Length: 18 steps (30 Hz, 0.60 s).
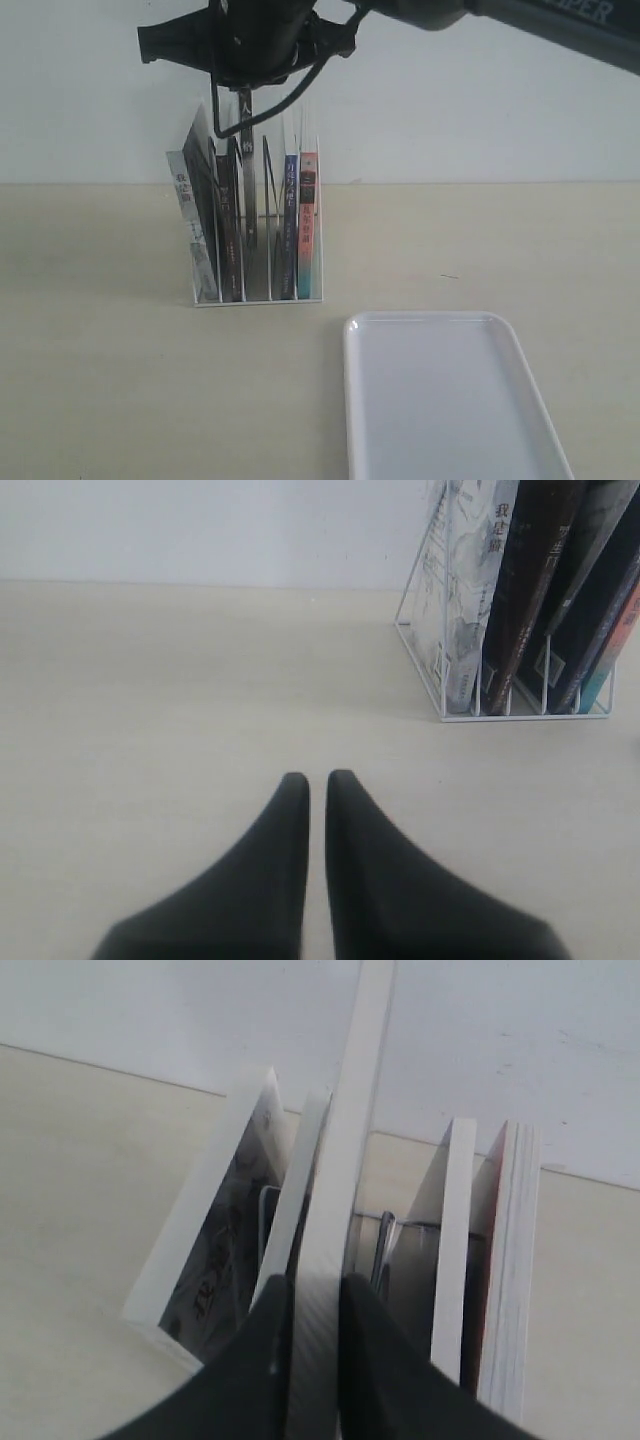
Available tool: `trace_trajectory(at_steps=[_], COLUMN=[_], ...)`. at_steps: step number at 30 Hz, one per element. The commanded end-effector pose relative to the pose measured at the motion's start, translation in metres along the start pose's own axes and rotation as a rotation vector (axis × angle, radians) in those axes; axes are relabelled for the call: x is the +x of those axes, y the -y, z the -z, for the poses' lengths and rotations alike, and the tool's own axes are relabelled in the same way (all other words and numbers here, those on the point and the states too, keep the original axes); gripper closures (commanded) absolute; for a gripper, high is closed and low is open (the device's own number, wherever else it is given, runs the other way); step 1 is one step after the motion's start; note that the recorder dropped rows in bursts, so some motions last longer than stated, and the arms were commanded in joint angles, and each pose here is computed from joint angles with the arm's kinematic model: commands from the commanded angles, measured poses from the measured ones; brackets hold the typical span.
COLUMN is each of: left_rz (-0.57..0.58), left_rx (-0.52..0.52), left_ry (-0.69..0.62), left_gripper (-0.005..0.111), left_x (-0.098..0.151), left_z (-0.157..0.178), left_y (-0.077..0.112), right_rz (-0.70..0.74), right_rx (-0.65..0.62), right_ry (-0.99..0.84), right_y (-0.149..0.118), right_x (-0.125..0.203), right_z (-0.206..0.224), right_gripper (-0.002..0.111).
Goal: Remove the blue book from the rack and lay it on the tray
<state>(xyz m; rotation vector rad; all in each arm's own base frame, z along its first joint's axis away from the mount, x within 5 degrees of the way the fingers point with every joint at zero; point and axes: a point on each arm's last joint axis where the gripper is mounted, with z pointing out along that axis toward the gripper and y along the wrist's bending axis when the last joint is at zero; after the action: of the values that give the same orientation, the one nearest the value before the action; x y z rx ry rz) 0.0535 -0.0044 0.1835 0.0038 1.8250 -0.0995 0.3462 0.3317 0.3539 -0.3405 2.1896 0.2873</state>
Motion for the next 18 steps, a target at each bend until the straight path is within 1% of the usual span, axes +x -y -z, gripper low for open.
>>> trace_trajectory(at_steps=[1, 8, 18], left_rz=[0.007, 0.007, 0.007], left_rx=[-0.005, -0.005, -0.005], left_ry=[0.004, 0.004, 0.004], left_gripper=[0.101, 0.101, 0.101], left_x=[0.001, 0.001, 0.001], left_z=[0.0, 0.0, 0.0], left_y=[0.0, 0.0, 0.0], right_rz=[-0.005, 0.008, 0.022], right_rx=[-0.032, -0.031, -0.017], right_ry=[0.069, 0.052, 0.013], right_y=[-0.002, -0.002, -0.004], right_x=[-0.002, 0.013, 0.026], right_z=[0.0, -0.016, -0.034], right_gripper=[0.108, 0.108, 0.108])
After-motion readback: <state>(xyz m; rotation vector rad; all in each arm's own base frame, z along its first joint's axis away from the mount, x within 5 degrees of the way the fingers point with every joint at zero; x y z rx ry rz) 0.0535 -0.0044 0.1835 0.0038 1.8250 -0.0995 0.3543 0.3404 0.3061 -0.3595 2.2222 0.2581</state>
